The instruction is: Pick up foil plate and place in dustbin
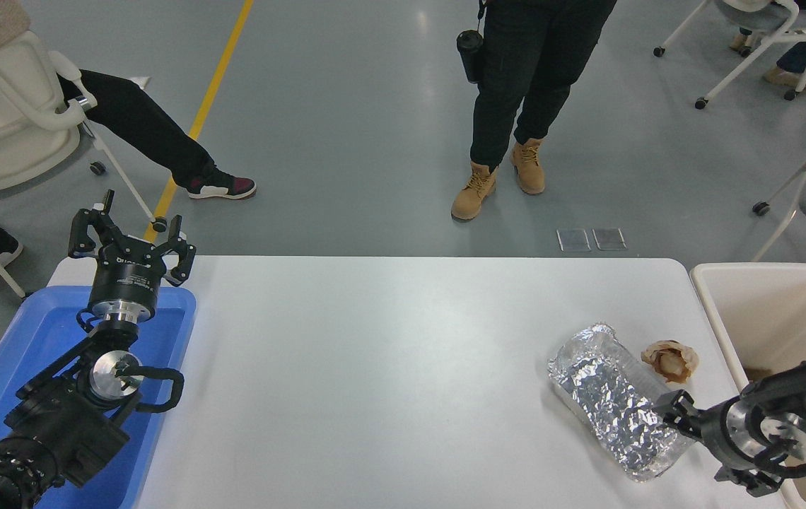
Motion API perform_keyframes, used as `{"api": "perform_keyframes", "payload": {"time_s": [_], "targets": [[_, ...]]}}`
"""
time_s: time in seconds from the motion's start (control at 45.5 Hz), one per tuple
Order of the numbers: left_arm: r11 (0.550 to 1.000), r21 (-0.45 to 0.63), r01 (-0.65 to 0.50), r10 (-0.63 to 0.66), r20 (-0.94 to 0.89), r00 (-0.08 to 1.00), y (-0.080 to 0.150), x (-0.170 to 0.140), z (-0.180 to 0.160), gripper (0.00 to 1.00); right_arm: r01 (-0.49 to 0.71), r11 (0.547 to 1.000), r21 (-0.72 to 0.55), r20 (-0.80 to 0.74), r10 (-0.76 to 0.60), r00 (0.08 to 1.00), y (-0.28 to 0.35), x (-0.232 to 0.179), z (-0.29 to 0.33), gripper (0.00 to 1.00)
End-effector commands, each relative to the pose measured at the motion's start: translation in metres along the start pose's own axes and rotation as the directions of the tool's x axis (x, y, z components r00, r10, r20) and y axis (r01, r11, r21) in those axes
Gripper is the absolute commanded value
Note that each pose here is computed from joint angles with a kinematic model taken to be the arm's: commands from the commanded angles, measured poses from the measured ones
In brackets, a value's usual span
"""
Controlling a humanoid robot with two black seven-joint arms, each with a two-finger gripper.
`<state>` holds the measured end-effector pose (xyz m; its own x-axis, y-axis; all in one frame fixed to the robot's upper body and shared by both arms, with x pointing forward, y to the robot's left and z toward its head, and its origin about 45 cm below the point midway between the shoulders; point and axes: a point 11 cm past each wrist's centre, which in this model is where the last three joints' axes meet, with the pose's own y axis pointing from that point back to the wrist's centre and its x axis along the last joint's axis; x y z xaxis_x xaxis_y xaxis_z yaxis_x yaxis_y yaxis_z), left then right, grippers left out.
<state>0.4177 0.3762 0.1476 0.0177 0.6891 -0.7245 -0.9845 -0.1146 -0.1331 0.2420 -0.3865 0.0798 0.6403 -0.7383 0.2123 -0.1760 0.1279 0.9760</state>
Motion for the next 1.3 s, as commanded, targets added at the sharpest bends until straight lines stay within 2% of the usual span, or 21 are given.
{"api": "perform_keyframes", "payload": {"time_s": [0.0, 0.044, 0.11, 0.418, 0.484, 0.615, 0.681, 0.769, 1.275], "targets": [[1.0, 0.001, -0.001, 0.001, 0.0, 1.0, 0.0, 0.0, -0.001, 0.99, -0.036, 0.999, -0.008, 0.033, 0.036, 0.999, -0.013, -0.002, 0.009, 0.71], [1.0, 0.0, -0.001, 0.001, 0.001, 1.0, 0.0, 0.001, 0.0, 0.99, -0.045, 0.999, -0.007, 0.034, 0.045, 0.998, -0.013, 0.0, 0.009, 0.6], [1.0, 0.001, 0.0, 0.0, 0.0, 1.0, 0.0, 0.0, 0.0, 0.99, -0.055, 0.998, -0.008, 0.033, 0.055, 0.998, -0.014, 0.002, 0.009, 0.54], [1.0, -0.001, 0.0, 0.0, 0.0, 1.0, 0.0, 0.0, 0.0, 0.99, -0.06, 0.998, 0.016, 0.029, 0.059, 0.998, -0.014, 0.002, 0.005, 0.53], [1.0, -0.001, 0.0, 0.0, 0.0, 1.0, 0.0, 0.0, 0.0, 0.99, -0.06, 0.998, 0.022, 0.031, 0.059, 0.998, -0.014, 0.002, 0.004, 0.46], [1.0, 0.001, 0.001, -0.001, -0.001, 1.0, 0.0, -0.001, 0.0, 0.99, -0.057, 0.998, 0.034, 0.026, 0.056, 0.998, -0.014, 0.001, 0.002, 0.42], [1.0, 0.0, -0.001, 0.001, 0.001, 1.0, 0.0, 0.001, 0.0, 0.99, -0.054, 0.998, 0.041, 0.023, 0.053, 0.998, -0.014, -0.001, 0.0, 0.29], [1.0, -0.002, 0.0, 0.0, 0.001, 1.0, 0.0, 0.0, 0.001, 0.99, -0.047, 0.998, 0.046, 0.012, 0.047, 0.999, -0.015, -0.004, -0.002, 0.0], [1.0, 0.0, 0.0, 0.0, 0.001, 1.0, 0.0, 0.0, 0.0, 0.99, -0.041, 0.997, 0.06, 0.001, 0.041, 0.999, -0.005, 0.001, -0.009, 0.0]]}}
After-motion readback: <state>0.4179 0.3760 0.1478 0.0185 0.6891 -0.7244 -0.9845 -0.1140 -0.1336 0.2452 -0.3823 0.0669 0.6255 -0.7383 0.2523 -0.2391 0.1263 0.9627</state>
